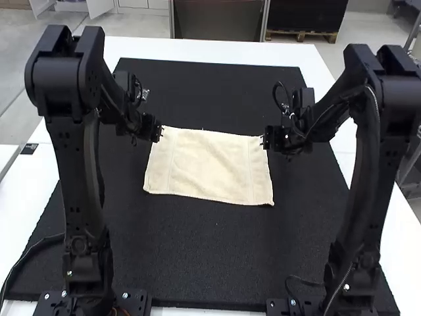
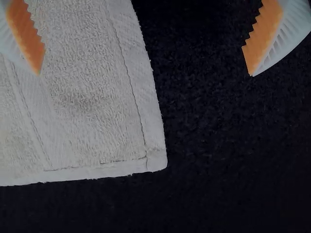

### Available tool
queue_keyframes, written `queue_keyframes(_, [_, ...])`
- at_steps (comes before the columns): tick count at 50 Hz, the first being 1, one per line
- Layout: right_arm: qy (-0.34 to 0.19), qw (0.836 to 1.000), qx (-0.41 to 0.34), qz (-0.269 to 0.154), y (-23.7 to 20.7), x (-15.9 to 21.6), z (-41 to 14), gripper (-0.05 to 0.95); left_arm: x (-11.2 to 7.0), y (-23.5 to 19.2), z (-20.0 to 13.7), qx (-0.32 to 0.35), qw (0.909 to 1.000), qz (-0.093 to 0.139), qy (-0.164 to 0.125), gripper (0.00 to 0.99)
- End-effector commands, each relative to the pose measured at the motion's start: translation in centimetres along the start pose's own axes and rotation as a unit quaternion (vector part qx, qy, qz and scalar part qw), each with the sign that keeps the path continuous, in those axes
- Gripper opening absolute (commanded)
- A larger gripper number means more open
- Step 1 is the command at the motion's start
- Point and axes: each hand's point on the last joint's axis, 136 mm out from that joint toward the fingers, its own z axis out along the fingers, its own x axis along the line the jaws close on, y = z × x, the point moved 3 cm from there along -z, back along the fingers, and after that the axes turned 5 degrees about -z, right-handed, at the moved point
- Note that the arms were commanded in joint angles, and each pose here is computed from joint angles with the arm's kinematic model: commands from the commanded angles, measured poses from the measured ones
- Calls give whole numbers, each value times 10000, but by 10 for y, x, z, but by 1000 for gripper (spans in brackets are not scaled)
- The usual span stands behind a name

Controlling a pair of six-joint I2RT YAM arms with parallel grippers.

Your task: Fold the towel.

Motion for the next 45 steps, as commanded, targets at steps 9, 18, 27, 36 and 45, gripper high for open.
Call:
queue_keyframes(9, [96, 9997, -185, -94, 19, 9, 14, 907, 1, 15, 10, -158, 9998, 93, -97, 959])
queue_keyframes(18, [100, 9997, -214, -114, 25, 8, 22, 907, 3, 17, 17, -173, 9998, 96, -95, 957])
queue_keyframes(27, [106, 9997, -190, -122, 26, 7, 31, 907, 5, 20, 23, -195, 9997, 94, -92, 957])
queue_keyframes(36, [149, 9996, -174, -155, 27, 11, 39, 907, 3, 22, 31, -200, 9997, 94, -122, 957])
queue_keyframes(45, [214, 9994, -167, -205, 30, 18, 48, 907, 0, 22, 39, -173, 9997, 55, -165, 957])
